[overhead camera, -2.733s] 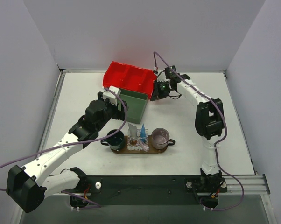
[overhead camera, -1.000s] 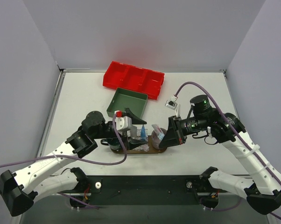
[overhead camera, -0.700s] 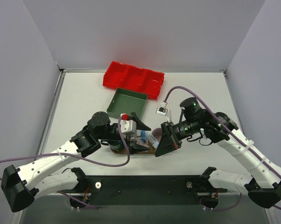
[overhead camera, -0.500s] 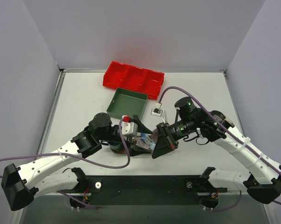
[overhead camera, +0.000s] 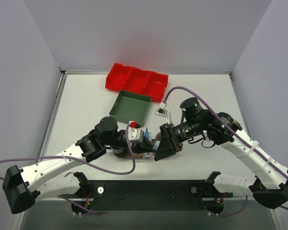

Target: Prepare toiletry sets of a toothbrush and toothpaste on the tray

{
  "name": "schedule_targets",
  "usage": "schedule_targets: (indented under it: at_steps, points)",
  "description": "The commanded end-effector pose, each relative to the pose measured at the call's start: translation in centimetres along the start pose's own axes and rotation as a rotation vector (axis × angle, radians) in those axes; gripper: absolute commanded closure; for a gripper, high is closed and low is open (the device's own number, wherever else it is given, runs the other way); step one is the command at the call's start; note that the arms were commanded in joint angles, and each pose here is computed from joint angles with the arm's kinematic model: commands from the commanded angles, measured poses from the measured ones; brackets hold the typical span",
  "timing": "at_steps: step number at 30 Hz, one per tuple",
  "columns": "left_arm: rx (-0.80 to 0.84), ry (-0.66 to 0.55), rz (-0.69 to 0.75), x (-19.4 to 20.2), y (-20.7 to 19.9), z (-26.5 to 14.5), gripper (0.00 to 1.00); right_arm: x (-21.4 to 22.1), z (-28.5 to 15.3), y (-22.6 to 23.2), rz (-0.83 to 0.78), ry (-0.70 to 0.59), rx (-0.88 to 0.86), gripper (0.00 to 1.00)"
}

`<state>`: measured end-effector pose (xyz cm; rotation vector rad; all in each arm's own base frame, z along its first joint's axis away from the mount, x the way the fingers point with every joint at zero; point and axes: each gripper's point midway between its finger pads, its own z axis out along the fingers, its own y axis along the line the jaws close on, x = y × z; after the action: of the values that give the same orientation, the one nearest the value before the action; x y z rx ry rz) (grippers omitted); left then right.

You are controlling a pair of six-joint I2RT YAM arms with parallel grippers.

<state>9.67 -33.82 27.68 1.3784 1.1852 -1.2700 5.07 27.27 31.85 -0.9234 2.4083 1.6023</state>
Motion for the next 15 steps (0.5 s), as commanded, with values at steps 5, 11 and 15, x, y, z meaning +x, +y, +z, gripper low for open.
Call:
schedule_targets:
  at_steps: [5,11,15]
  points:
    - [-0.035,-0.069,0.059,-3.3,0.7,-0.2,1.0,-0.8,-2.3,2.0,-0.096,-0.103,0.034,0.46]
    - [-0.033,-0.083,0.058,-3.6,0.5,-0.3,1.0,-2.0,-5.5,0.9,-0.216,-0.249,0.24,0.4]
    - [-0.025,-0.084,0.055,-3.6,0.4,-0.3,1.0,-3.1,-6.8,-1.1,-0.277,-0.33,0.396,0.43]
